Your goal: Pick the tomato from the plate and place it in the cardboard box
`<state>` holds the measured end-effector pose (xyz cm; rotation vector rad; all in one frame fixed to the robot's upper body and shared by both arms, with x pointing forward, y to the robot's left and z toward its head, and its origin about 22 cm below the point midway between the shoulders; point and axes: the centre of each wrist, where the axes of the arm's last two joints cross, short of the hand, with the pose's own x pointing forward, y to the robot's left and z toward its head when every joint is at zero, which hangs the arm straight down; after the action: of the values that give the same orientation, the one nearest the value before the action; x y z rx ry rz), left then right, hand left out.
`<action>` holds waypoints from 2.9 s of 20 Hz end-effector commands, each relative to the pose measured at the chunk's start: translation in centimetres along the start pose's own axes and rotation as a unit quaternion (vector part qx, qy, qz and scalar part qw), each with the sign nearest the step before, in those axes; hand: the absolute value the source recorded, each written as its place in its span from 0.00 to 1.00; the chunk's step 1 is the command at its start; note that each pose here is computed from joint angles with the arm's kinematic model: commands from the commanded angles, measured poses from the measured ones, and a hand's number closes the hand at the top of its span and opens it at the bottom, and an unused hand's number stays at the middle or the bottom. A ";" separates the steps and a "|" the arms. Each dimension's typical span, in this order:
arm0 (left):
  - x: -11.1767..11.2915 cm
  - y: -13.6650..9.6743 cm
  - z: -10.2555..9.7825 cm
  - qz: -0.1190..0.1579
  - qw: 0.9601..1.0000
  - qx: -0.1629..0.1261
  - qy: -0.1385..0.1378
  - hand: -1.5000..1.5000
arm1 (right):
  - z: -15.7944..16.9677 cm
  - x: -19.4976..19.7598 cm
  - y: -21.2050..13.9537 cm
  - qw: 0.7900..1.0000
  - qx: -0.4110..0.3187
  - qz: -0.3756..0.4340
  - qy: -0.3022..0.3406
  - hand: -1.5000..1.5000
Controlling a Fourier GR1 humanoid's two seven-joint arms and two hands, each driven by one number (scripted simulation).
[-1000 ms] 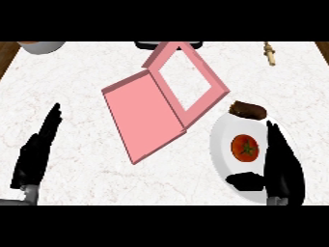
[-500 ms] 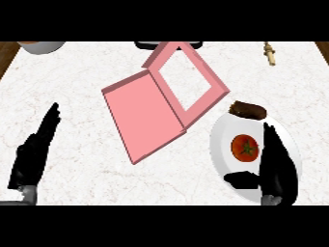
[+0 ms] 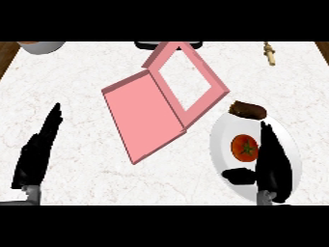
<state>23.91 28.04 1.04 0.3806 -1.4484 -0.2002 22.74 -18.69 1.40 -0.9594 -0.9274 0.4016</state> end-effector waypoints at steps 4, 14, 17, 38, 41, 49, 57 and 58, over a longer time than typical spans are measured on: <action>-1.3 0.2 0.0 -0.001 1.000 0.006 0.004 0.50 | -1.4 -1.3 1.3 1.000 0.001 0.001 0.002 0.00; 0.3 0.8 2.0 -0.003 1.000 0.003 -0.005 0.50 | -2.0 -0.8 2.6 0.999 0.035 -0.001 0.012 1.00; -0.1 0.4 -0.9 0.011 1.000 -0.001 0.001 0.50 | -1.2 0.2 2.2 1.000 -0.003 0.023 -0.018 1.00; 0.1 0.9 -0.5 -0.004 1.000 0.005 -0.001 0.50 | 1.0 1.3 -1.9 0.950 -0.032 0.248 -0.187 1.00; -0.7 0.0 -1.2 0.004 1.000 -0.003 0.002 0.50 | 2.2 3.7 -3.5 0.959 -0.056 0.209 -0.184 1.00; -1.4 1.0 0.8 -0.002 1.000 -0.005 0.005 0.50 | 6.4 7.6 -9.2 0.931 -0.052 -0.013 -0.362 1.00; -0.2 1.9 -0.6 0.009 1.000 0.006 -0.005 0.50 | 8.8 13.9 -10.6 0.904 -0.022 -0.049 -0.425 1.00; -0.6 -0.6 -0.6 -0.005 1.000 0.002 -0.004 0.50 | 8.6 16.1 -9.0 0.905 -0.023 -0.047 -0.423 1.00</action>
<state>24.31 28.67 0.99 0.3791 -1.4525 -0.2000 22.74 -11.67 17.01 -0.8130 -1.7241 0.7318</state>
